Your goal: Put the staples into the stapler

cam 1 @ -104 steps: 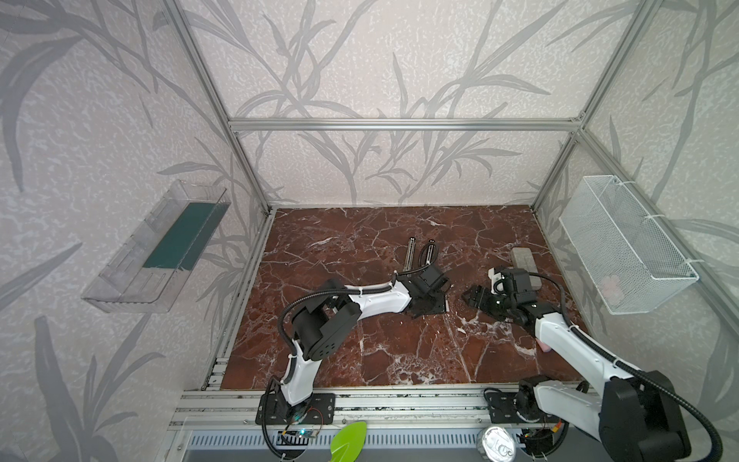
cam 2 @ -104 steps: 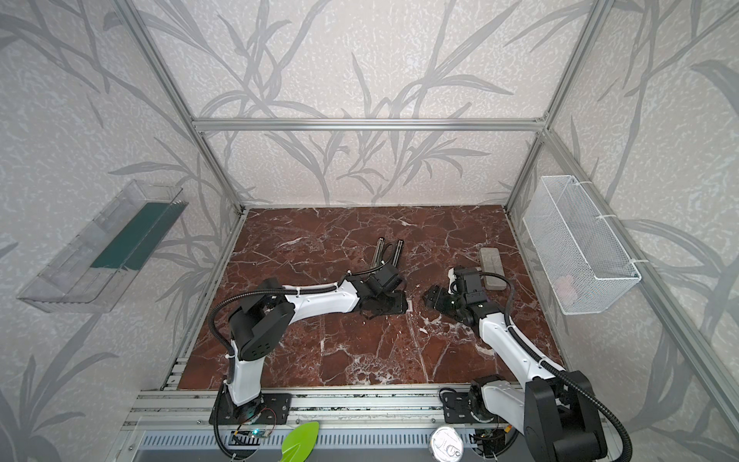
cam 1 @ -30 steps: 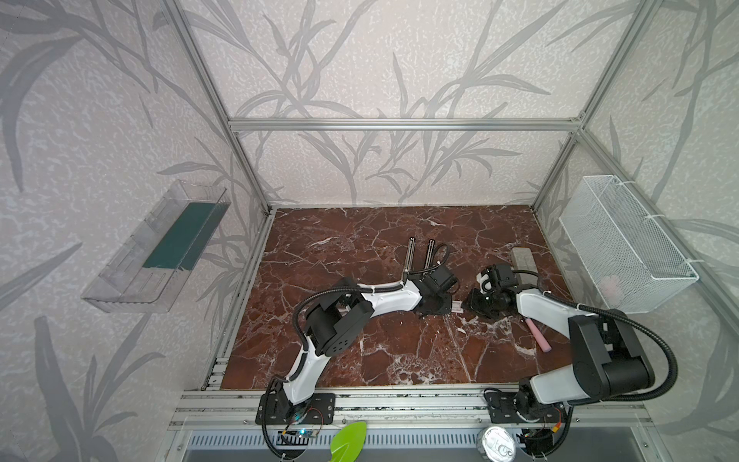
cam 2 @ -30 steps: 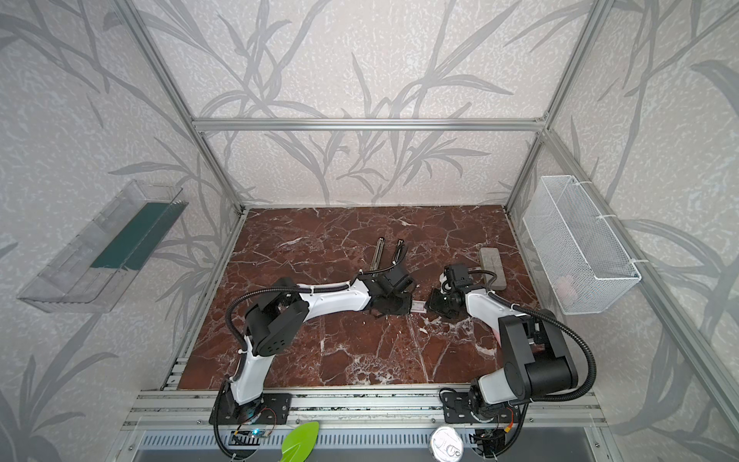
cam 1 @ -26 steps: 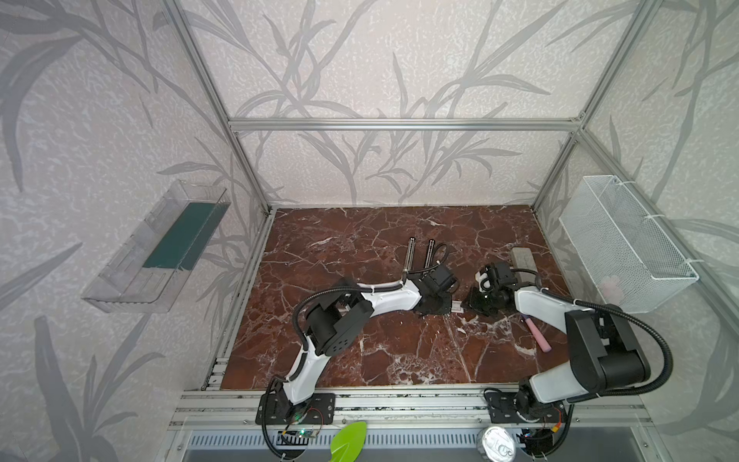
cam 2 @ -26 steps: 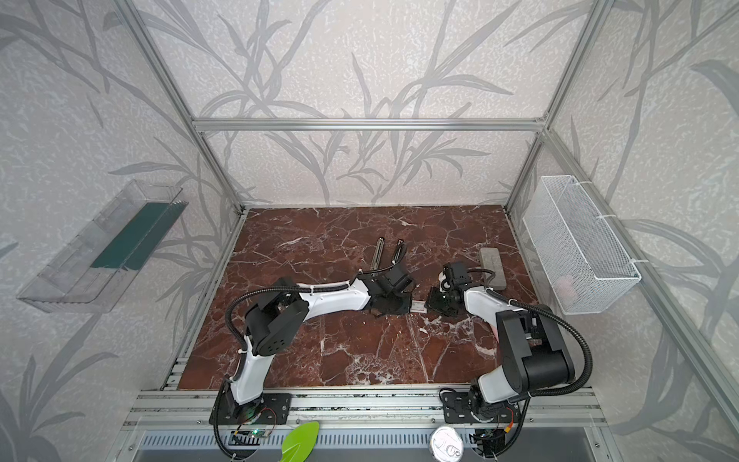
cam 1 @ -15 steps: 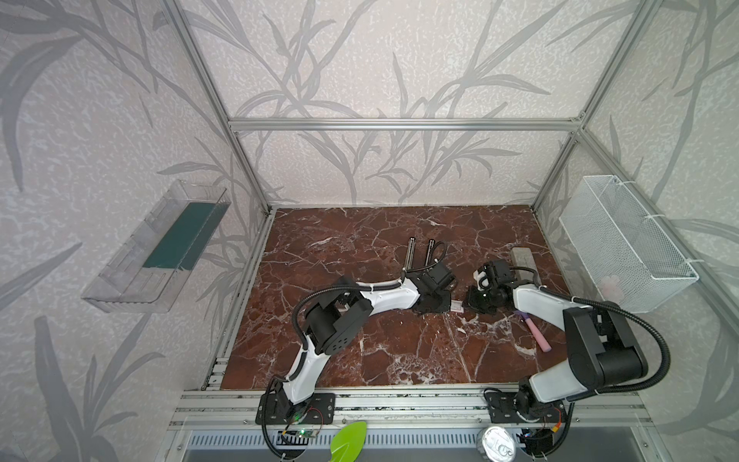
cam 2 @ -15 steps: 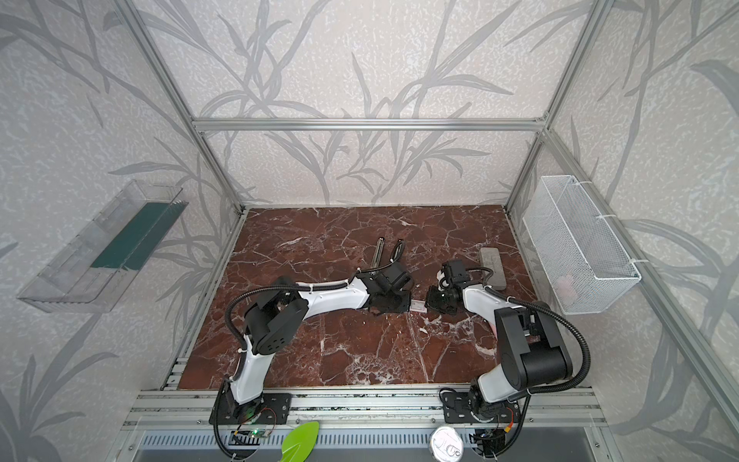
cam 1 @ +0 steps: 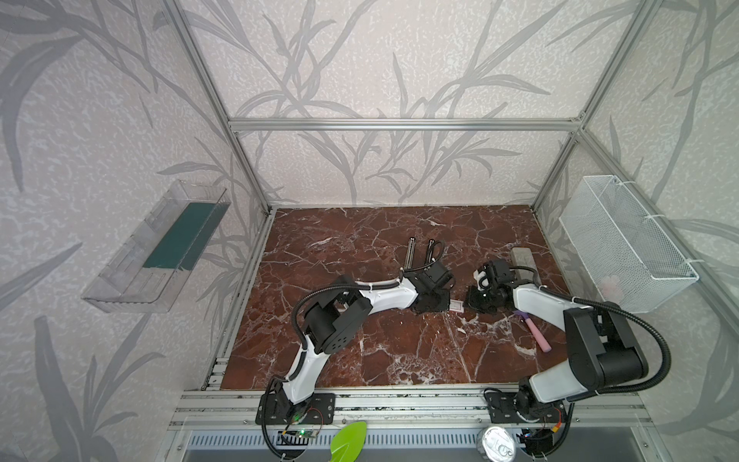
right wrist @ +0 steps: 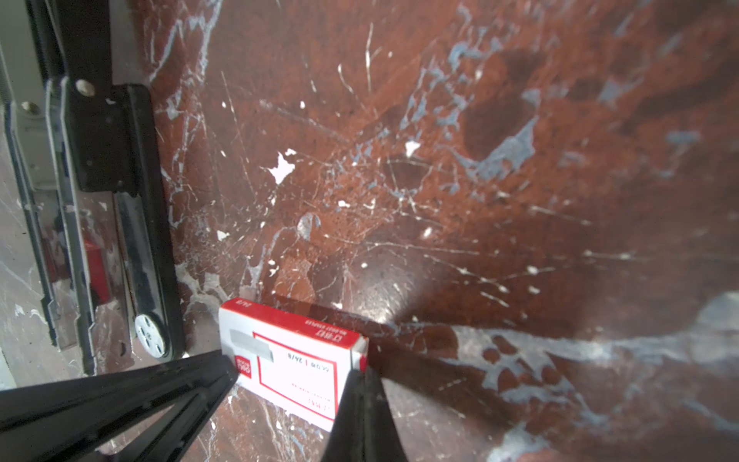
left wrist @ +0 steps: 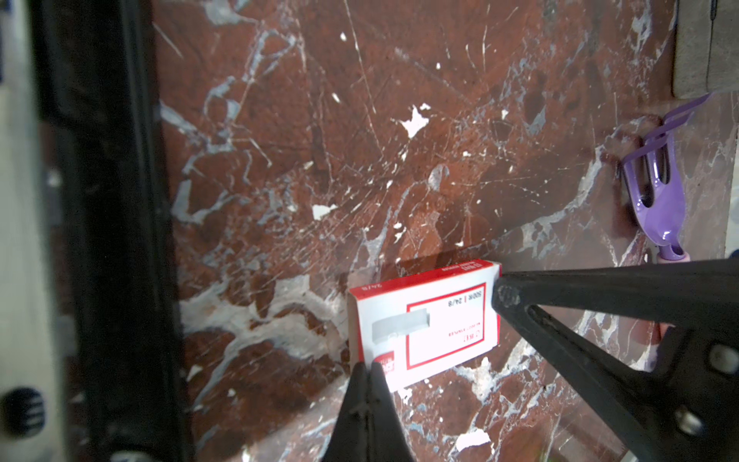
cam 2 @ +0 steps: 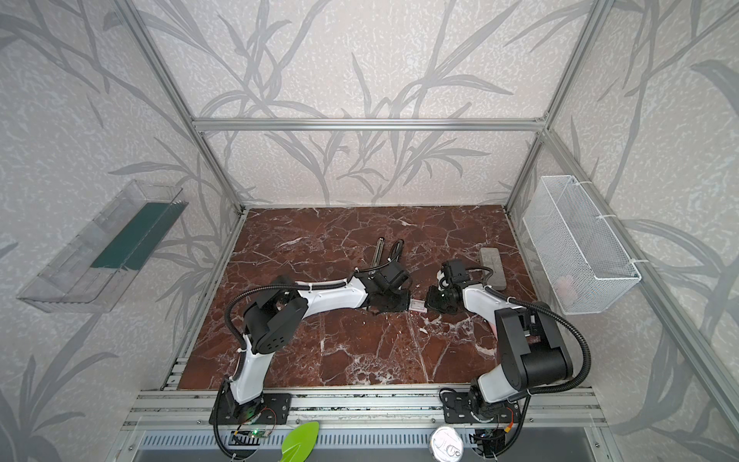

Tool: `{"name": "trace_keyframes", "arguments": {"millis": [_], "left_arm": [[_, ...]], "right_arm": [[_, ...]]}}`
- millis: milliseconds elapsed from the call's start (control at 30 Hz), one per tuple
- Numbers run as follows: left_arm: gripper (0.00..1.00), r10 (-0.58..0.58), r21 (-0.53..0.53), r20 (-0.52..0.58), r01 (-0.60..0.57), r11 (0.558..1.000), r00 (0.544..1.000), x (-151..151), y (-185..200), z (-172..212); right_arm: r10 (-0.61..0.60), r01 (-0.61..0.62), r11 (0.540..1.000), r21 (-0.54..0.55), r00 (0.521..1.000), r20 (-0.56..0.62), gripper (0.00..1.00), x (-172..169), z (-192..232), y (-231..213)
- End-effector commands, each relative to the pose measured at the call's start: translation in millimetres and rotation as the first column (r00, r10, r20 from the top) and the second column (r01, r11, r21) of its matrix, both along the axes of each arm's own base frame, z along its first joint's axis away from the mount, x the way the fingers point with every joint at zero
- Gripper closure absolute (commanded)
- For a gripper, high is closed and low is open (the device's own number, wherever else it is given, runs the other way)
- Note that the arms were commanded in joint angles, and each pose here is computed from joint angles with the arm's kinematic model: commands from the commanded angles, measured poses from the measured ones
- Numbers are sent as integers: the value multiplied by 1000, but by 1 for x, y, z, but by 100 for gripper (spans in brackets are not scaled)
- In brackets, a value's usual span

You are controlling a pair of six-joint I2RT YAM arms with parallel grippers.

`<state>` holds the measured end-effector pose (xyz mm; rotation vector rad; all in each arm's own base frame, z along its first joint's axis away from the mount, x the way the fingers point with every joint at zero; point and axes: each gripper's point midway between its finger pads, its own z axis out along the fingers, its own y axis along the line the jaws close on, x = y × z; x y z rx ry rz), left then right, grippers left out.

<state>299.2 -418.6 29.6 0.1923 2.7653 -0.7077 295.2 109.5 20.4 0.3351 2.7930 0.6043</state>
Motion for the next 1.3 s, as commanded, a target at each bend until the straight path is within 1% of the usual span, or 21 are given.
{"name": "trace_keyframes", "arguments": {"millis": [0,267,367,400,467,533,667,800,900,1033,1267], "left_arm": [[100,30,18,-3,-30,999,1000,3,13,4],[100,31,12,-5,-31,999,1000,3,13,6],[100,30,7,-8,-30,1000,1000,3,12,6],[100,30,6,-9,-30,1000,1000,3,11,6],[100,30,3,-11,-30,1000,999,3,11,5],[100,31,3,-12,-30,1000,999,2,11,5],[100,31,-2,-15,-31,1000,999,2,10,5],[100,32,-4,-15,-32,999,999,3,9,5],[100,32,-4,-17,-32,999,999,2,9,5],[100,34,-6,-18,-34,999,999,2,9,5],[100,35,-8,-16,-35,999,999,2,9,5]], "right_arm": [[-31,26,996,-89,998,-52,100,-12,-7,-18],[-44,40,991,-126,998,-36,100,-12,-2,-26],[-27,26,996,-89,1000,-11,100,-10,6,-19],[-23,23,997,-68,1000,7,97,-8,10,-16],[-16,17,1000,-18,999,49,86,-5,19,-8],[-6,6,1000,-1,998,68,81,-3,25,-3],[14,-14,1000,4,999,49,75,-1,21,3],[10,-10,1000,14,999,30,70,0,12,6],[12,-13,1000,27,1000,21,68,1,8,9],[12,-12,1000,24,1000,4,69,0,2,9],[2,-2,1000,-24,1000,-24,84,-5,-6,1]]}}
